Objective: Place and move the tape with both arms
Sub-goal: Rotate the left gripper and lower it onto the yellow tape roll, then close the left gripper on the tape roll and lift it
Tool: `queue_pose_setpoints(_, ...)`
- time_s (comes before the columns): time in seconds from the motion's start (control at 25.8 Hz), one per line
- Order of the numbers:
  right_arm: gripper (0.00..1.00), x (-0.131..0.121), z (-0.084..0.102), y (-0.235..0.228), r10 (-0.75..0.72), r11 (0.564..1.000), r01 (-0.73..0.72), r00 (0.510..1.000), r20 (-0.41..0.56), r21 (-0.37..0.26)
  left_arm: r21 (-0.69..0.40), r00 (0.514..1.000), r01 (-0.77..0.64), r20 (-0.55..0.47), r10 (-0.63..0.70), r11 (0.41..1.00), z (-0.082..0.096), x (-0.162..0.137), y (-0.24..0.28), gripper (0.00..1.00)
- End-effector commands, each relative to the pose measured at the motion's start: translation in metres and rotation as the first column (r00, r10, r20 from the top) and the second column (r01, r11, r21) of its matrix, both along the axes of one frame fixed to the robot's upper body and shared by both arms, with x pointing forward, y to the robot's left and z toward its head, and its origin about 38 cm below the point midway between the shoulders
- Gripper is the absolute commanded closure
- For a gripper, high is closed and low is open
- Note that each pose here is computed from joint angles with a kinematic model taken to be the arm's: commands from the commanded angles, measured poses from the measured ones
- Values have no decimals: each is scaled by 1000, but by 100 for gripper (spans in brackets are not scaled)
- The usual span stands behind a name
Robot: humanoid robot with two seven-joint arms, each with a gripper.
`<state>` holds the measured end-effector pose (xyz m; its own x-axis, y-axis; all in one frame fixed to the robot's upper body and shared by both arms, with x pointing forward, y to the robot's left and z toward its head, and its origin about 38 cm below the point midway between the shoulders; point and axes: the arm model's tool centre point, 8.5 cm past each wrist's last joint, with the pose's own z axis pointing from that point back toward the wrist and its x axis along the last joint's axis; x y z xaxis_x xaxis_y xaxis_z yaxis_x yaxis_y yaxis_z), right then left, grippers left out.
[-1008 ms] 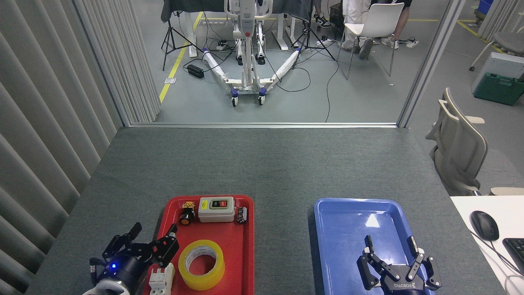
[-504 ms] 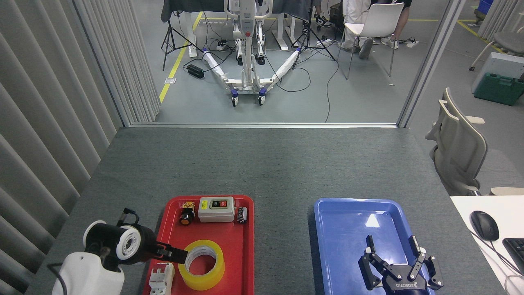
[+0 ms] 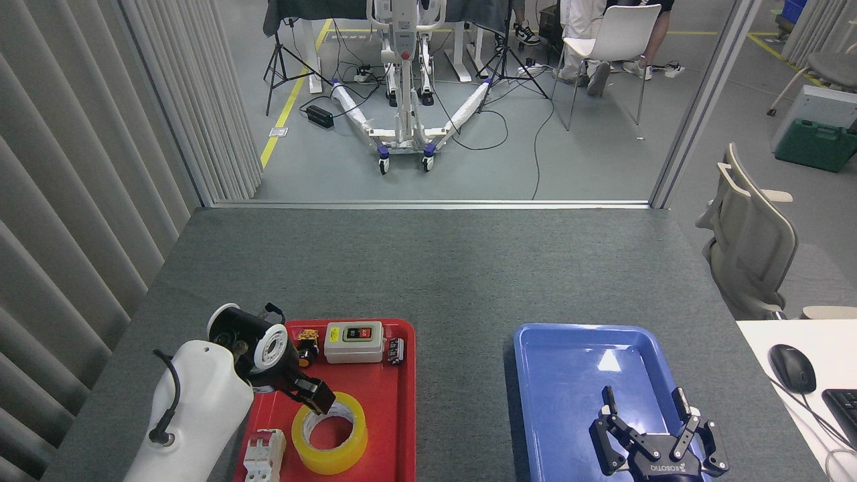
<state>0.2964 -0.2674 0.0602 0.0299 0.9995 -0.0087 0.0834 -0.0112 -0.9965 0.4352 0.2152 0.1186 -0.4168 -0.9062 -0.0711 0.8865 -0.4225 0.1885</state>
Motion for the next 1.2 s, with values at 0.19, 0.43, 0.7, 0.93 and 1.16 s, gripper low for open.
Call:
queue_pose_setpoints(0.19,0,-1,-1,-1,-2,1000,2,1000,-6,-2,41,991,-55,-123,60,998,-26,5,16,1)
queue_pose_setpoints(0.43,0,-1,-1,-1,-2,1000,2,1000,-6,-1,31,985,-63,-159,67,998,-33,8,11,1)
queue_pose_setpoints(0.7,0,-3,-2,-1,-3,1000,3,1000,-10,-1,8,985,-61,-163,62,998,-33,14,1,1)
queue_pose_setpoints(0.93,0,-9,-8,-1,-5,1000,5,1000,-29,2,-36,982,-81,-175,74,996,-35,20,1,1)
queue_pose_setpoints(1.16,0,-9,-5,-3,-10,1000,10,1000,-20,-1,-79,986,-113,-134,101,991,-56,26,1,1)
